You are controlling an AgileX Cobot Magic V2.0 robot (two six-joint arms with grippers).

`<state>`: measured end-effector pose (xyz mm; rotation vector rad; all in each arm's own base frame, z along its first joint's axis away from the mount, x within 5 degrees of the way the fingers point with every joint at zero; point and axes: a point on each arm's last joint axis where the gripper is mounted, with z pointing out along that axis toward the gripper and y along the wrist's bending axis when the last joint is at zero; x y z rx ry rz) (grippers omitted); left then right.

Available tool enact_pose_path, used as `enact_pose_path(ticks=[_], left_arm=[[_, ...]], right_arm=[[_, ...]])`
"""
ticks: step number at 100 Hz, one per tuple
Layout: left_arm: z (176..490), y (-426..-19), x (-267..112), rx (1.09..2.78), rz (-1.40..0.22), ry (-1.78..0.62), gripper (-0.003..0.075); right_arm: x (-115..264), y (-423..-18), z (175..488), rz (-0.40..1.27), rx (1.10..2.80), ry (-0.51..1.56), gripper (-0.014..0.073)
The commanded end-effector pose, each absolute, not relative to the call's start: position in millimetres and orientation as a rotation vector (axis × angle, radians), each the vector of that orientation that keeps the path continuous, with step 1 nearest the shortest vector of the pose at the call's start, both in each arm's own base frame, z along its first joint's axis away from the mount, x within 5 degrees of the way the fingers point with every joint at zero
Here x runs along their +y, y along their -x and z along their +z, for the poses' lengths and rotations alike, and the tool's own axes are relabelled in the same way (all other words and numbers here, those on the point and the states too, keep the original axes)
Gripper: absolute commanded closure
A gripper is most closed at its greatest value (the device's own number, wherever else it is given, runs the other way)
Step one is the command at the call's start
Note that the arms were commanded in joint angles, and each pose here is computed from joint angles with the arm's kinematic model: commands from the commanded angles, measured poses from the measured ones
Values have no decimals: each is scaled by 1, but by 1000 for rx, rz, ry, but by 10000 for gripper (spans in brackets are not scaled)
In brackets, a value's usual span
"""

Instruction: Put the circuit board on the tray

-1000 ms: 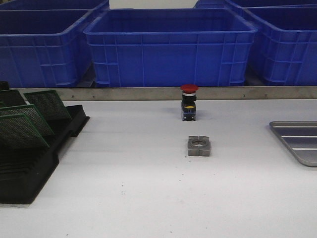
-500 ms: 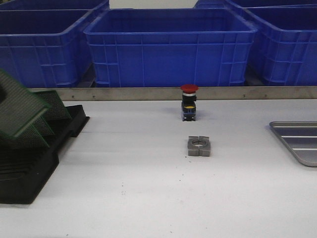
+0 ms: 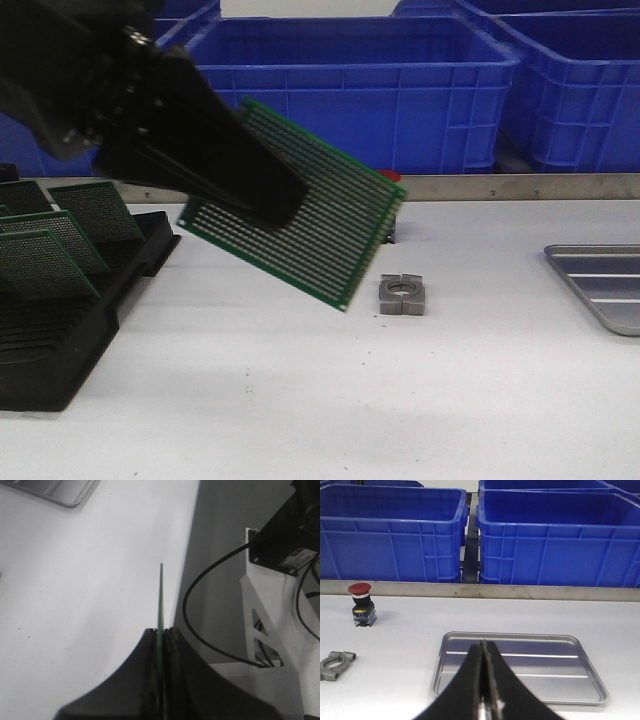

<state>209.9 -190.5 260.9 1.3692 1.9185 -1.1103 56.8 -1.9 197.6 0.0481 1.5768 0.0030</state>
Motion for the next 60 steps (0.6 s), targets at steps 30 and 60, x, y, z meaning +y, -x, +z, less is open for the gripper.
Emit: enact_pose_path(ticks=[30, 60], left_arm=[[277, -205, -207, 1850, -1202, -1313, 737], [277, -205, -207, 1850, -1203, -1313, 737]], right_arm=[[-6, -45, 253, -44, 1703, -86, 655], [-10, -69, 297, -73, 2068, -136, 655]])
